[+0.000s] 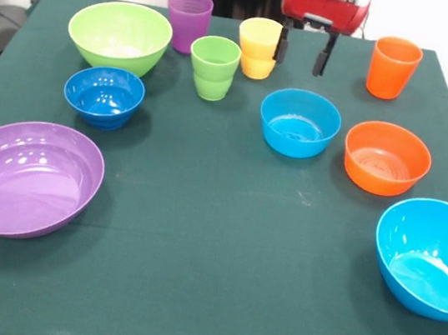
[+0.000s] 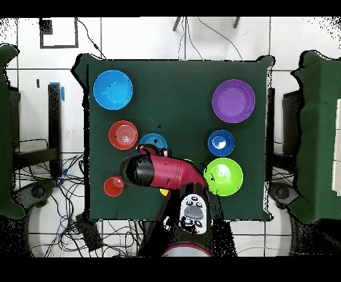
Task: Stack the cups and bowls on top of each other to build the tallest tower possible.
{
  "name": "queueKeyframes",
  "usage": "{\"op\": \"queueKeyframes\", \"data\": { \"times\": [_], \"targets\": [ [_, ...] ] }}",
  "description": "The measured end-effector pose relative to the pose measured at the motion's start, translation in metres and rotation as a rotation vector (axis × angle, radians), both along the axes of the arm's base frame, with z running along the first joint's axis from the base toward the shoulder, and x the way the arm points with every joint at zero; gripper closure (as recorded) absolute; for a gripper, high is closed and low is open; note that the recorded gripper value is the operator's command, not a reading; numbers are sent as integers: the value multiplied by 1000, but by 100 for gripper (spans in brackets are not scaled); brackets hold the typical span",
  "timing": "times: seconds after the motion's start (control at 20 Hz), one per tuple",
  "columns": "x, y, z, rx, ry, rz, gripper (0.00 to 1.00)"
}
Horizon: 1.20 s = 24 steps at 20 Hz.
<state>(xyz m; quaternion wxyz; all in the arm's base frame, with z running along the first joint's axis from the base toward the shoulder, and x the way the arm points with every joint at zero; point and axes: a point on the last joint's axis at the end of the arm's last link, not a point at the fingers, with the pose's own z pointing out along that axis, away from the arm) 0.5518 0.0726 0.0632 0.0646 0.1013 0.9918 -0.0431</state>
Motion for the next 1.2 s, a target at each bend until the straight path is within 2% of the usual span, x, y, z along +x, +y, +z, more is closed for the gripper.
{"op": "queueKeyframes", "data": {
  "times": [0.25,0.55,0.7,0.85,1.05,1.2],
  "targets": [
    [-1,-5,-23,-7,-34,-7,0],
    [-4,-10,-71,0,-64,-13,0],
    [-10,-17,-94,5,-56,-21,0],
    [-15,-19,-107,11,-42,-24,0],
    [-21,-18,-120,21,-22,-20,0],
    [-19,-18,-119,20,-26,-19,0]
  ]
}}
